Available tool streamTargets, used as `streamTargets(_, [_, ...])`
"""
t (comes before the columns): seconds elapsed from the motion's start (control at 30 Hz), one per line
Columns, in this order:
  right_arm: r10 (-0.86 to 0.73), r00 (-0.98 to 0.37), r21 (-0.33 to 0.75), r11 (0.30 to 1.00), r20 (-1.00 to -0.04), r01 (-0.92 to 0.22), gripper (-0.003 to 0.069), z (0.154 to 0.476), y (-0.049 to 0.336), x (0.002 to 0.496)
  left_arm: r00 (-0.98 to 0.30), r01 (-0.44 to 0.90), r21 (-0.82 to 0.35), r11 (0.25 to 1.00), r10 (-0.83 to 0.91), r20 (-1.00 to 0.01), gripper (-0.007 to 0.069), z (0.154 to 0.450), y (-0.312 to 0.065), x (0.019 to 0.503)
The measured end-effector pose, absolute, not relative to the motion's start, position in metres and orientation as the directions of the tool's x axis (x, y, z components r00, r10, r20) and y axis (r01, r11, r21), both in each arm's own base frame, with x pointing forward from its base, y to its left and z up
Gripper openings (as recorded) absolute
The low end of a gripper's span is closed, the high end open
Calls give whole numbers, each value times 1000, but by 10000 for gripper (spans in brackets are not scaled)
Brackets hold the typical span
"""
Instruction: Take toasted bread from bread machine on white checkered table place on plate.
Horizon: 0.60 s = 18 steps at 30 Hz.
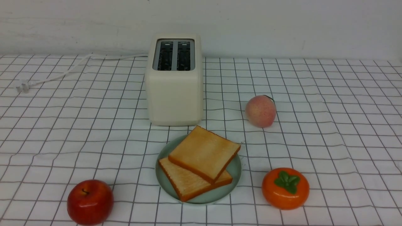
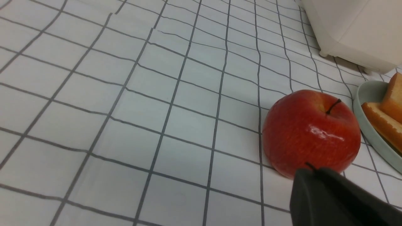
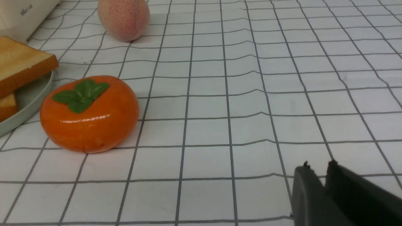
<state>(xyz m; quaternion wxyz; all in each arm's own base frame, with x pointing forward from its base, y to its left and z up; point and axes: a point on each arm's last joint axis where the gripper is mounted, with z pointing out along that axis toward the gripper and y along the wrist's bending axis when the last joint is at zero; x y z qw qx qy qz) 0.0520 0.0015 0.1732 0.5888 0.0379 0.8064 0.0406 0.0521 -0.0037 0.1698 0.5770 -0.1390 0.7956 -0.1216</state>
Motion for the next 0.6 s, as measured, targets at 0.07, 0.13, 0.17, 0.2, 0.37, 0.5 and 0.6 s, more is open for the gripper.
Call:
streamTargets(0.07, [109, -304, 110, 994, -947, 13, 95, 173, 2, 52, -295, -81, -354, 932, -361, -884, -13, 170, -4, 52])
streamTargets(0.13, [109, -304, 110, 994, -947, 13, 96, 173, 2, 52, -295, -81, -354, 932, -361, -884, -12, 170, -4, 52])
streamTargets(0.17, [109, -304, 110, 994, -947, 13, 99, 173, 2, 52, -295, -81, -354, 932, -361, -884, -12, 170, -4, 52])
streamTargets(0.2, [109, -304, 110, 994, -947, 13, 100, 173, 2, 52, -295, -81, -354, 932, -361, -884, -11, 170, -4, 52])
streamTargets(0.37, [109, -304, 110, 994, -947, 13, 106, 173, 2, 52, -295, -81, -354, 932, -361, -884, -9, 170, -4, 52])
streamTargets(0.5, [109, -304, 110, 994, -947, 13, 111, 173, 2, 52, -295, -81, -354, 932, -361, -884, -8, 170, -4, 52])
streamTargets(0.6, [109, -304, 110, 994, -947, 13, 114, 173, 2, 52, -295, -81, -354, 932, -361, -884, -8, 170, -4, 52])
